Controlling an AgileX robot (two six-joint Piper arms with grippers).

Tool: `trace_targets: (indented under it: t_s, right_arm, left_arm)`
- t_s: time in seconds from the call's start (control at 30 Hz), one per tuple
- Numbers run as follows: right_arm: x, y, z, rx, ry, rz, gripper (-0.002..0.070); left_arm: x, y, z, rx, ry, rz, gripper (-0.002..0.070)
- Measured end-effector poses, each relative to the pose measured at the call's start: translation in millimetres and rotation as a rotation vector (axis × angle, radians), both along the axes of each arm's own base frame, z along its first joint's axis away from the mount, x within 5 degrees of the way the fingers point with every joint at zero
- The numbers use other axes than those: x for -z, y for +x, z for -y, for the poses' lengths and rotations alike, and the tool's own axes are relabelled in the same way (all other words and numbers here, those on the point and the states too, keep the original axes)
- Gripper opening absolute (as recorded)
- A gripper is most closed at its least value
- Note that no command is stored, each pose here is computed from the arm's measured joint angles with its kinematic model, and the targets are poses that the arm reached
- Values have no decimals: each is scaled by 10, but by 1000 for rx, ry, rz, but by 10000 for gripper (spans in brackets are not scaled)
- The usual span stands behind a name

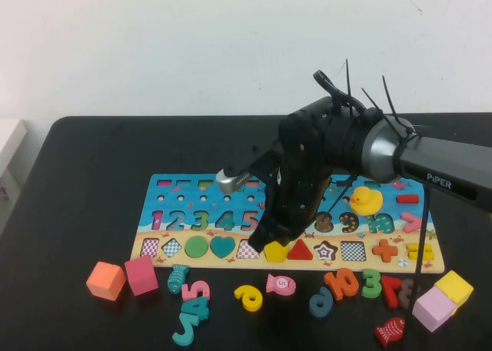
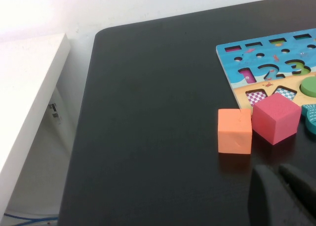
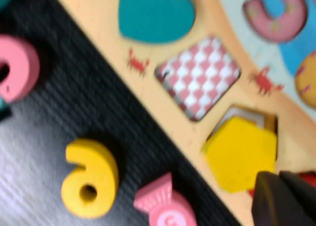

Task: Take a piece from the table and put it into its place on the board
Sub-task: Place the "Pentagon" into the hole of the Pentagon

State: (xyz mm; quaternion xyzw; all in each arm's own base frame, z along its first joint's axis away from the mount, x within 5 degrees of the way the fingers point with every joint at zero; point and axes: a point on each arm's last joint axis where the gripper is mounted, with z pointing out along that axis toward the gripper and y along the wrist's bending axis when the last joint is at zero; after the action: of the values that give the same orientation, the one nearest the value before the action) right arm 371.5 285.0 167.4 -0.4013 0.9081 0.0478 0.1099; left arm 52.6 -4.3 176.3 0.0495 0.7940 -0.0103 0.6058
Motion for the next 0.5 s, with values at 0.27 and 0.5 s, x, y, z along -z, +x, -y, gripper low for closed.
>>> trace_targets:
  t_s: [0.27,0.5]
  right_arm:
    - [19,52,35,68,-31,42,19]
    - [226,59,48,82,-79,3,19]
  left_arm:
    - [0,0,0,0,0,0,-1]
    - [1,0,0,0,0,-2,-1]
